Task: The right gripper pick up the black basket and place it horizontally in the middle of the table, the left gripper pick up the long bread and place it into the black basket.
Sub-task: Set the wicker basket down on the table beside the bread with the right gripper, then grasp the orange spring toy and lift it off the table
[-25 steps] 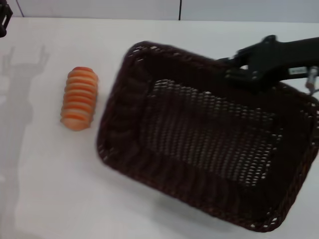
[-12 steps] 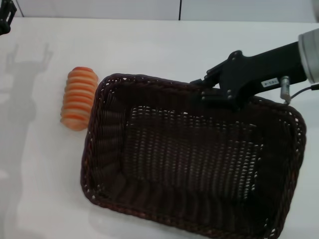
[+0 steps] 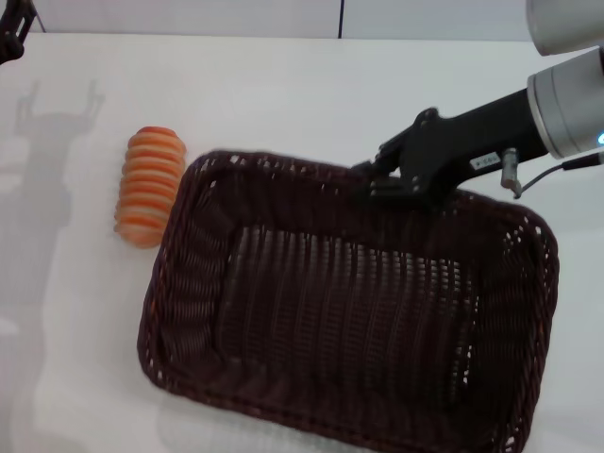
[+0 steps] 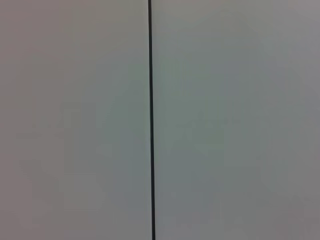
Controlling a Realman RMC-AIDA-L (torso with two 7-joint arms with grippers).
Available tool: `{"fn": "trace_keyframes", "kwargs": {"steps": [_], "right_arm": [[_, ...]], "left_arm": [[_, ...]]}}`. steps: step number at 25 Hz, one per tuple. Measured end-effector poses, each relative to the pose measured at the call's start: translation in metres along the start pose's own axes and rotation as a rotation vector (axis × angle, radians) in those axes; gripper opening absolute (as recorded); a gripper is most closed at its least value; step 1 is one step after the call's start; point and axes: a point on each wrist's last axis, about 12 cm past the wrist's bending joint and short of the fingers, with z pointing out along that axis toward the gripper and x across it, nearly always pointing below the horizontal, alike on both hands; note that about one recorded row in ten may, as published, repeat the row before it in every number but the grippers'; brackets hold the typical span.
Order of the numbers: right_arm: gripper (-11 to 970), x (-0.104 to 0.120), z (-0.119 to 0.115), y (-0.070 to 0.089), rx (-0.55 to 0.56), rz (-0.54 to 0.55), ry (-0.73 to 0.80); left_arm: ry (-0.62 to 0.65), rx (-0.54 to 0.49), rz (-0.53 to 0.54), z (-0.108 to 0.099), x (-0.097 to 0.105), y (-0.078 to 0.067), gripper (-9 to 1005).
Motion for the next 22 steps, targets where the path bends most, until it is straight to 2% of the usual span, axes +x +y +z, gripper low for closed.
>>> {"fn": "trace_keyframes", "kwargs": {"steps": [2,5,10,13,17,21,22], "right_arm": [[180,0.001,-0.004,-0.001,0.06,-0.015,-0.011],[177,0.001,-0.006,-0.002,0.078,-0.016,-0.017],[399,0.0,-0.006,-0.004,0.107,-0.024,-0.033],[526,-0.005,-0.009,-0.008,0.179,-0.034,-0.08],[677,0.001,-0.023,-0.014,0.441,-0.025,-0.255],[811,0.003,-0.035,-0.013,0.808,-0.051,-0.495],[810,0.006,-0.036,-0.013,0.892,-0.066,-0.514]], "left_arm": [[0.0,0.0,0.0,0.0,0.0,0.0,830],[0.001,0.0,0.0,0.0,0.0,0.0,829],[-0.002,0.0,0.0,0.001,-0.001,0.0,829],[-0.003,0.0,0.0,0.001,-0.001,0.0,828],[-0.004,0.0,0.002,0.002,-0.002,0.001,828],[-0.002,-0.001,0.002,0.002,-0.001,0.001,827],[0.002,0.0,0.003,0.002,-0.001,0.001,827]]}}
